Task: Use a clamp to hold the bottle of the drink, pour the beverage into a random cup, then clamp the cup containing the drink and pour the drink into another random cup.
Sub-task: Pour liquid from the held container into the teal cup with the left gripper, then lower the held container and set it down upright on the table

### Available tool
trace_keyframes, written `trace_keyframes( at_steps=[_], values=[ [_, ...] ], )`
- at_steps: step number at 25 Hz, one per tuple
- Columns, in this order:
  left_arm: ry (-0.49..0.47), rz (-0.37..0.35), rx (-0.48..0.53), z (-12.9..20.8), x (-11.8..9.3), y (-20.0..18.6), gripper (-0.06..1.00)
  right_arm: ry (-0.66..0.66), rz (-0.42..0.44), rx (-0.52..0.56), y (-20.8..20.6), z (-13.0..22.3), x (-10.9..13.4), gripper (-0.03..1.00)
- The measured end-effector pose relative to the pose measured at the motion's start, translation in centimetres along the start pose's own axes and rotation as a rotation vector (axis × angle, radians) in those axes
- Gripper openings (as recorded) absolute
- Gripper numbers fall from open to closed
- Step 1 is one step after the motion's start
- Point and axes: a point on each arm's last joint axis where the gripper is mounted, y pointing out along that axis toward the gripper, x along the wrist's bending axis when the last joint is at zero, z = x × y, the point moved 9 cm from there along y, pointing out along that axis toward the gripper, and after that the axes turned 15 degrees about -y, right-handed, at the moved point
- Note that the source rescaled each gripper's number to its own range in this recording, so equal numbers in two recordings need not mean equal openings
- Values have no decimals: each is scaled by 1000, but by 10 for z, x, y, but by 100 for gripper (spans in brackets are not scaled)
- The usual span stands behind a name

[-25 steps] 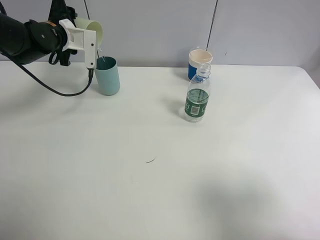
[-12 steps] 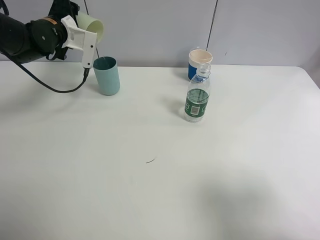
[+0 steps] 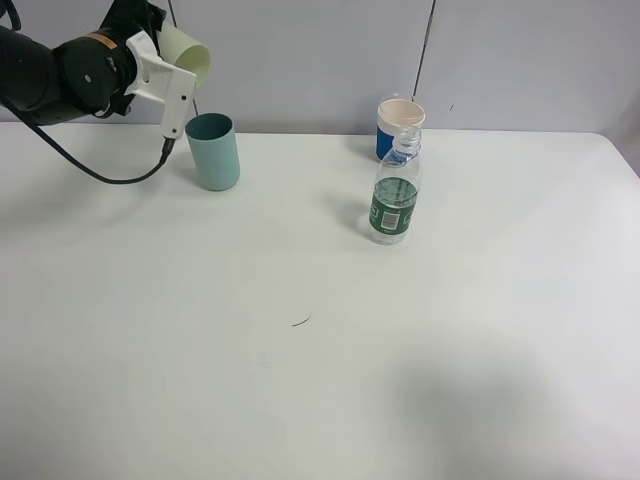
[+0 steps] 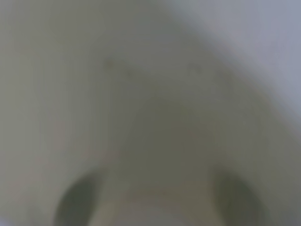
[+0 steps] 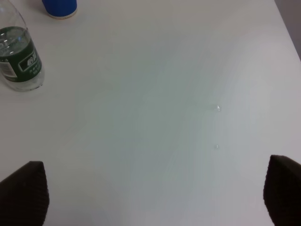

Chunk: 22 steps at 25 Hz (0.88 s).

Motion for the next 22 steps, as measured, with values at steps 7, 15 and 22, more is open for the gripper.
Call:
trace_keyframes(
  at_steps=[7, 15, 22],
  values=[
    [-177, 36, -11, -16, -3, -4, 4, 0, 0, 0, 0, 0, 0, 82],
    [-571, 121, -48, -23, 18, -30, 4, 0, 0, 0, 0, 0, 0, 82],
    [-950, 229, -64, -23, 23, -75, 4, 0, 0, 0, 0, 0, 0, 82]
  ],
)
